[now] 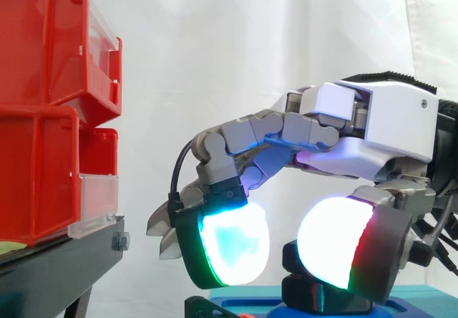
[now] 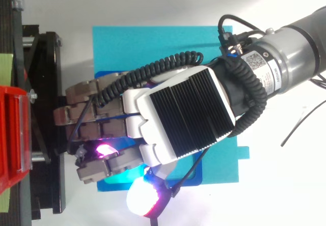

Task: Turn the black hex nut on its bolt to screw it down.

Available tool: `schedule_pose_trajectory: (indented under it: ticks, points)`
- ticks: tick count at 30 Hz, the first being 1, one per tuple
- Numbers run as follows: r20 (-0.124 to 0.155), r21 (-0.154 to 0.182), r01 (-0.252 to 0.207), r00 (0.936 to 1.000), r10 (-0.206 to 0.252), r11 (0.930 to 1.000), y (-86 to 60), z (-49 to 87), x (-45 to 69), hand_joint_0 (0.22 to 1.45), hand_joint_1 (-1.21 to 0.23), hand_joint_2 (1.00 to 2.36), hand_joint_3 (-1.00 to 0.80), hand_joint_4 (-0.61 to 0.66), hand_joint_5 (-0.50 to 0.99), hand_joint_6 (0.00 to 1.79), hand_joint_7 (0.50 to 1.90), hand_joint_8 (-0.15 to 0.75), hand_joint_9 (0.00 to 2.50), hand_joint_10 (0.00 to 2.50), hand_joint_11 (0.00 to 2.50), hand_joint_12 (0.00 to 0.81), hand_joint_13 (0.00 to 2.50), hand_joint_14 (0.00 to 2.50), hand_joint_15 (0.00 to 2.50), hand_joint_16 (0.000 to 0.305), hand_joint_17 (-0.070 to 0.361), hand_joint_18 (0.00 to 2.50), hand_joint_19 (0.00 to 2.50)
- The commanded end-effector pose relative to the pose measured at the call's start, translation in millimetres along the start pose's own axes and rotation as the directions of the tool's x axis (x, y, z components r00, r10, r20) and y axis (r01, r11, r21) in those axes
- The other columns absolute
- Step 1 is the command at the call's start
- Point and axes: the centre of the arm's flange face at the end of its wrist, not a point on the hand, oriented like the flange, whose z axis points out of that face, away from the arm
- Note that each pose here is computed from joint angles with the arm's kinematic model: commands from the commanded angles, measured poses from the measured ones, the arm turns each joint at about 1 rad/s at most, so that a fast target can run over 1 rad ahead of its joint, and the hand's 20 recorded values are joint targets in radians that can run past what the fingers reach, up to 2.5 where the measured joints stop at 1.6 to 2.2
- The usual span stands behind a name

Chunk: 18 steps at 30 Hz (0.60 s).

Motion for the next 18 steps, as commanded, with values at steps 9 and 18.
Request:
schedule_pose_trajectory:
  ticks: [9, 18]
  points:
    - [0.009, -0.039, 0.008, 0.9999, -0.007, 0.9992, -0.1, -1.3, -10.0, 0.50, -0.44, 1.00, -0.50, 0.23, -0.04, 0.50, 1.45, 0.273, 0.86, 0.01, 0.17, 0.326, 0.68, 0.01, 0.13, 0.052, 0.118, 0.65, 0.34]
    - [0.014, -0.041, 0.010, 0.9999, -0.009, 0.9991, 1.1, -0.3, -14.6, 0.50, -0.43, 1.00, -0.50, 0.23, -0.03, 0.50, 1.53, 0.274, 0.85, 0.01, 0.17, 0.322, 0.68, 0.01, 0.14, 0.052, 0.116, 0.64, 0.35]
